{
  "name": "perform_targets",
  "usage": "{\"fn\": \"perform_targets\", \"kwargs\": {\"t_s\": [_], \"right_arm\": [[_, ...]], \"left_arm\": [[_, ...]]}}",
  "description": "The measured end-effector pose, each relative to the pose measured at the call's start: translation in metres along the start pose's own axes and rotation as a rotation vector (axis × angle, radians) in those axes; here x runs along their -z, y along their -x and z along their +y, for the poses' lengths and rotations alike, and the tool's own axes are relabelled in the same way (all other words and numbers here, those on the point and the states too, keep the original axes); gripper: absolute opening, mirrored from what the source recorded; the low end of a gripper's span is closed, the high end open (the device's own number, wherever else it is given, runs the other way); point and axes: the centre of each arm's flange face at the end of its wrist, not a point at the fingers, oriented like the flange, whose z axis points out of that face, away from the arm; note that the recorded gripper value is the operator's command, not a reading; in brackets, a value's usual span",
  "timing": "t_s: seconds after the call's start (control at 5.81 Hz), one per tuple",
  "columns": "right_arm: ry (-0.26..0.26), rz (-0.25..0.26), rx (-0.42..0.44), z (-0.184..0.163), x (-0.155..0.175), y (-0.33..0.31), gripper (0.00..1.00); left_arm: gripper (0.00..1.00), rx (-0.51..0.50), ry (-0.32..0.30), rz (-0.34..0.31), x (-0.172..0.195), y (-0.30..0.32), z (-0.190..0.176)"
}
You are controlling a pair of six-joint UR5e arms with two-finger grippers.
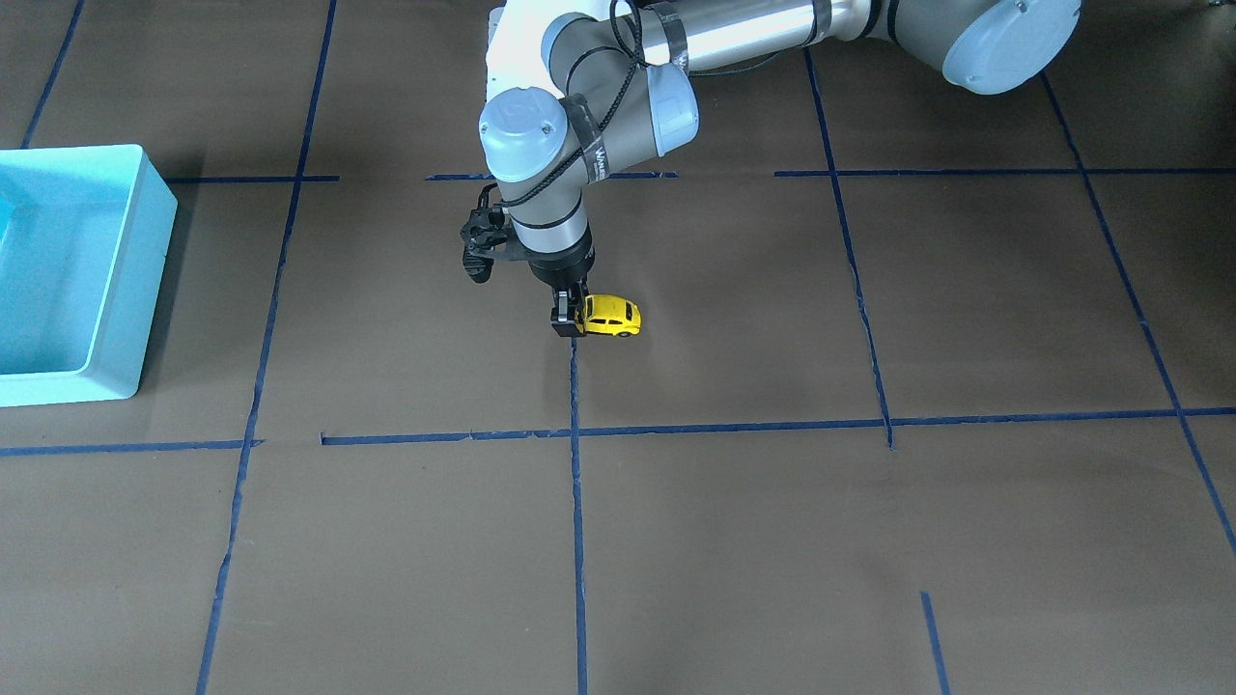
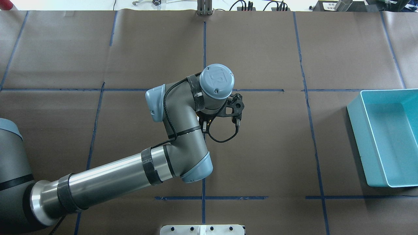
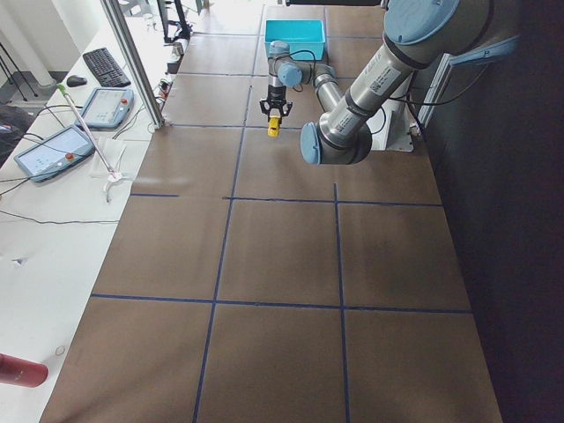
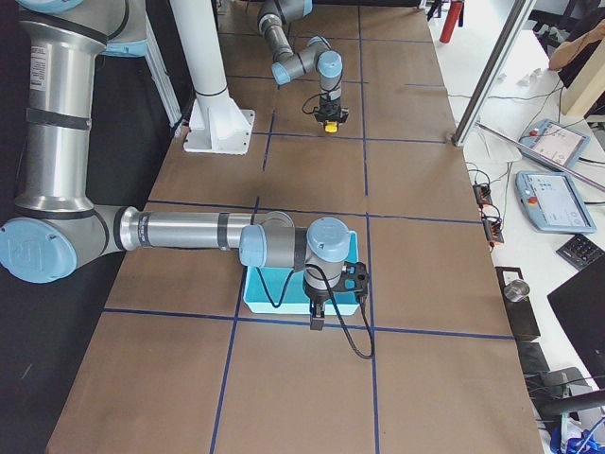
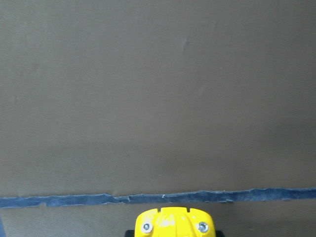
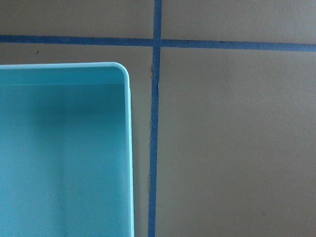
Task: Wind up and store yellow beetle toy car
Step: 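Press the car down and drag it back toward the robot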
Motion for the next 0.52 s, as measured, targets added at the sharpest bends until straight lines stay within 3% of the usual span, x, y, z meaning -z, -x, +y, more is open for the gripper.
{"fn": "perform_targets", "kwargs": {"t_s": [0.34,0.52], "right_arm": [[0.001,0.0,-0.001,0.0001,-0.0005,-0.0005,1.0],[0.002,0.0,-0.002,0.0001,-0.0009,-0.0008,1.0]], "left_arm": [[0.0,-0.004,-0.104,0.022,0.0077,0.0051,0.0021],[0.0,-0.009,-0.128,0.019,0.0056,0.0045,0.0036]]}}
